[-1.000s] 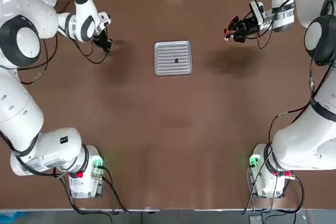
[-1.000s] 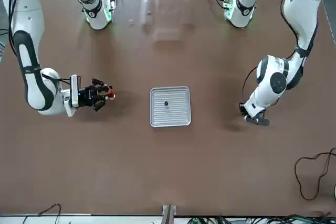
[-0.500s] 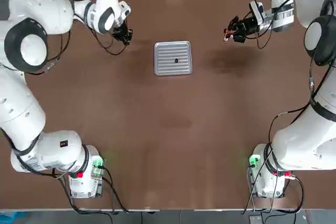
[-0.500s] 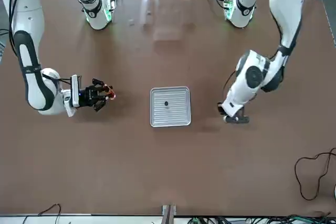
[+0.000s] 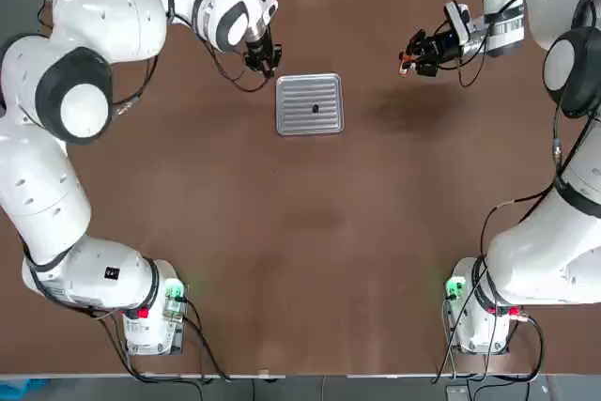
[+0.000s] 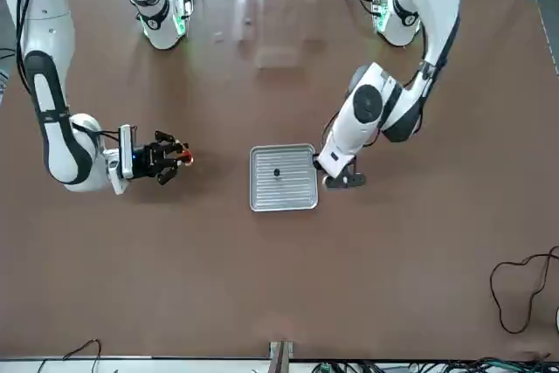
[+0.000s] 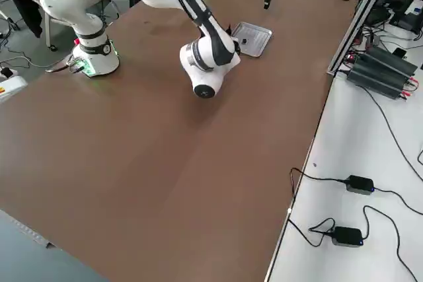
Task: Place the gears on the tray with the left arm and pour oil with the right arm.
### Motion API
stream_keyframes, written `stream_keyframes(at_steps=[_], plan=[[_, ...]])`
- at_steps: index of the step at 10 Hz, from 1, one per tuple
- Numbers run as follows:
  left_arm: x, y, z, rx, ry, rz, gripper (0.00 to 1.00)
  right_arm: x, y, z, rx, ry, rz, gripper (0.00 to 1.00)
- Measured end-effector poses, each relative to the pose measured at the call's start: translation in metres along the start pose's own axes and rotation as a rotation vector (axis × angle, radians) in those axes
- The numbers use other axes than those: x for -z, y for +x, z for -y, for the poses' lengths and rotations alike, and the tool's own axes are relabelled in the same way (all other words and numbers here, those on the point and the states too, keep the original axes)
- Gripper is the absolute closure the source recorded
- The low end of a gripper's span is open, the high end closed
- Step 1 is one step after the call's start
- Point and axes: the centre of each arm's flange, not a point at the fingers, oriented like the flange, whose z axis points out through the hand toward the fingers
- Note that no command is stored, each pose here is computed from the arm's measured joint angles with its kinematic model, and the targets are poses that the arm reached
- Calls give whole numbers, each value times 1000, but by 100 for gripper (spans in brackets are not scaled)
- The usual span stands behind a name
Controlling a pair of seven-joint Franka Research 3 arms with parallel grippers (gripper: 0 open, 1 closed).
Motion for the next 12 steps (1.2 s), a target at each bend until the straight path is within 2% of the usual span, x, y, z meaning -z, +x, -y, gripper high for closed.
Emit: stream_keyframes(at_steps=[5, 12], plan=[[-56, -37, -84, -43, -29, 65, 75, -2, 0, -1, 1, 1, 3, 69], [-87, -42, -85, -91, 12, 61, 73, -33, 3, -10, 7, -3, 17, 69]])
